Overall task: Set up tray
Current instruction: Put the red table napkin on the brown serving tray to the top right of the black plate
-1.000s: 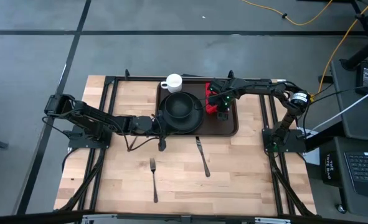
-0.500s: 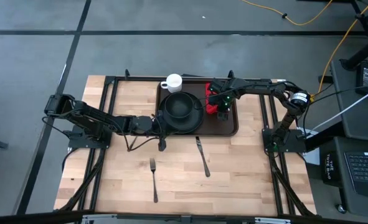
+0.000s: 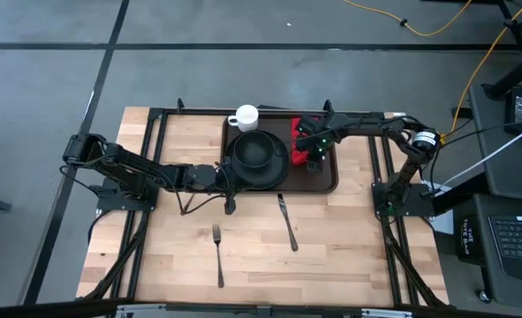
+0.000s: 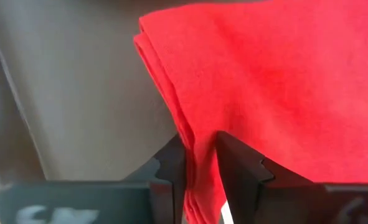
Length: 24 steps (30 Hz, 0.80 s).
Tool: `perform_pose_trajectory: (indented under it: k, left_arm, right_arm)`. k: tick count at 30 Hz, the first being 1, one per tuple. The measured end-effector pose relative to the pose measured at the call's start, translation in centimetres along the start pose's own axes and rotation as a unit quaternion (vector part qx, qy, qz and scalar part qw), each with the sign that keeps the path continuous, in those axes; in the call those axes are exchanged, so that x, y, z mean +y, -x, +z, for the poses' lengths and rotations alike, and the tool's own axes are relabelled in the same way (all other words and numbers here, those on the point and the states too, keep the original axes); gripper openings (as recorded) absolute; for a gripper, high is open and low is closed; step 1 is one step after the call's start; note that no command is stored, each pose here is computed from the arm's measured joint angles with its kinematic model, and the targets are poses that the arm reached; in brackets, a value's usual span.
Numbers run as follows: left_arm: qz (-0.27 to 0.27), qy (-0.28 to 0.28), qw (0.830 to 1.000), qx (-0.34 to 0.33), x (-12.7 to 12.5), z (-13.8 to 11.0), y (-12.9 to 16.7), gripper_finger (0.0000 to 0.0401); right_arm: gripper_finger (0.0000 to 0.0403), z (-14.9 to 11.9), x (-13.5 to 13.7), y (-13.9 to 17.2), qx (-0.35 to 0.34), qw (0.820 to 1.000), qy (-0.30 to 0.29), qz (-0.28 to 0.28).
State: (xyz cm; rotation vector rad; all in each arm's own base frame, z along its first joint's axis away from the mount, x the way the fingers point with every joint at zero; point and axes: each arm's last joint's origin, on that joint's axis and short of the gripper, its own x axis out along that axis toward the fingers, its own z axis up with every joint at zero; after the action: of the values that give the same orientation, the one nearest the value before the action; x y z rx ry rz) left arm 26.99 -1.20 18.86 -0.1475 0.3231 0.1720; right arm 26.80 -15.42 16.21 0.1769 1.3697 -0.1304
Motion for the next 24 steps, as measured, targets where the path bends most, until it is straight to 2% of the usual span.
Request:
perform_pose_trajectory:
  k: [8, 24]
  left_arm:
    - [0.000, 0.000, 1.000, 0.000, 0.01, 0.00, 0.00, 0.0008]
    - [0.000, 0.000, 1.000, 0.000, 0.00, 0.00, 0.00, 0.0007]
  right_arm:
    - [0.0096, -0.77, 0.17, -0.76, 0.012, 1.000, -0.002, 0.004]
    - [0.0097, -0.44, 0.19, -0.58, -0.004, 1.000, -0.004, 0.021]
